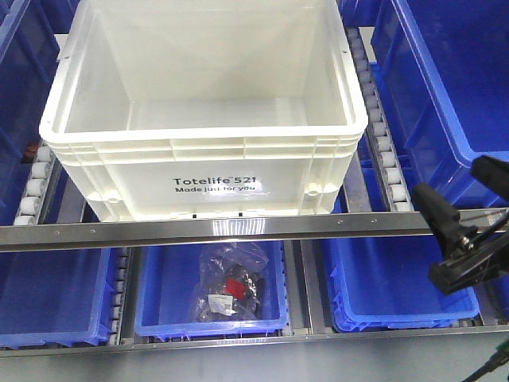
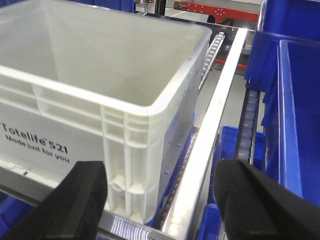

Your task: Place moving items into box and shelve

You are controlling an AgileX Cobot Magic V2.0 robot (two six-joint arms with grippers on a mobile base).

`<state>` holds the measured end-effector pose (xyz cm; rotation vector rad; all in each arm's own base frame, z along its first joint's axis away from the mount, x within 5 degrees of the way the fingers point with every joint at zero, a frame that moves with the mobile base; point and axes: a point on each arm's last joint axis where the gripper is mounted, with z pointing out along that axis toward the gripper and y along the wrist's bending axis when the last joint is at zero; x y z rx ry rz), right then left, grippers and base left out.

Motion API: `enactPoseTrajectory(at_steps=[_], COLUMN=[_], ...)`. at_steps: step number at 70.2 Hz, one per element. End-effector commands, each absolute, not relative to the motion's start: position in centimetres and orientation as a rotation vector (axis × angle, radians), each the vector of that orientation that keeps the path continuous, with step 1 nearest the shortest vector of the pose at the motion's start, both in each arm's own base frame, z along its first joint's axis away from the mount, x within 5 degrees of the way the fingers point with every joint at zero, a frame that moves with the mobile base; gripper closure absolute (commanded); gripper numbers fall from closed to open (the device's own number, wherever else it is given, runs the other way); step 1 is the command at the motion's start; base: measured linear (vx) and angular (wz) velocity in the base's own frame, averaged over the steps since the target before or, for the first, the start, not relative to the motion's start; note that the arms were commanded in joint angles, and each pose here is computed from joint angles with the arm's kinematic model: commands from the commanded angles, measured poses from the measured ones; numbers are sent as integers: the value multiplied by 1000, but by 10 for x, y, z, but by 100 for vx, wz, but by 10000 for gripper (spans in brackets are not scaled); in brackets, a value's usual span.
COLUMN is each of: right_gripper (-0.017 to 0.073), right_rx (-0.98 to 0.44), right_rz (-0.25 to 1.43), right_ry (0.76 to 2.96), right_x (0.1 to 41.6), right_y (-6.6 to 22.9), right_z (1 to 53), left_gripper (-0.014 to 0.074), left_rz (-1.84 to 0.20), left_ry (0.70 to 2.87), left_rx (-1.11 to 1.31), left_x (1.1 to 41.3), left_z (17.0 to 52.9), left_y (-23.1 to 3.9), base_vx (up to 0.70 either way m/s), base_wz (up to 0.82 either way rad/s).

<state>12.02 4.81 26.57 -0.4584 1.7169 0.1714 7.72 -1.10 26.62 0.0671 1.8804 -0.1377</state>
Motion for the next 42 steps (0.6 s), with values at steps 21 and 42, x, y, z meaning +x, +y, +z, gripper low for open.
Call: enactPoseTrajectory(at_steps=[21, 42], right_gripper=[58, 585], right_rx=[-360, -340], right_rz=[118, 120], right_ry=[1498, 1468], right_x=[135, 135], right_y=[47, 46], right_z=[275, 278], left_gripper=[111, 612], left_rz=[-165, -171], left_ry=[1629, 1635], left_rx=[-5, -9], left_x=[88, 88], left_z=[270, 270], left_y=[-9, -9], base_vx=[0, 0], base_wz=[0, 0])
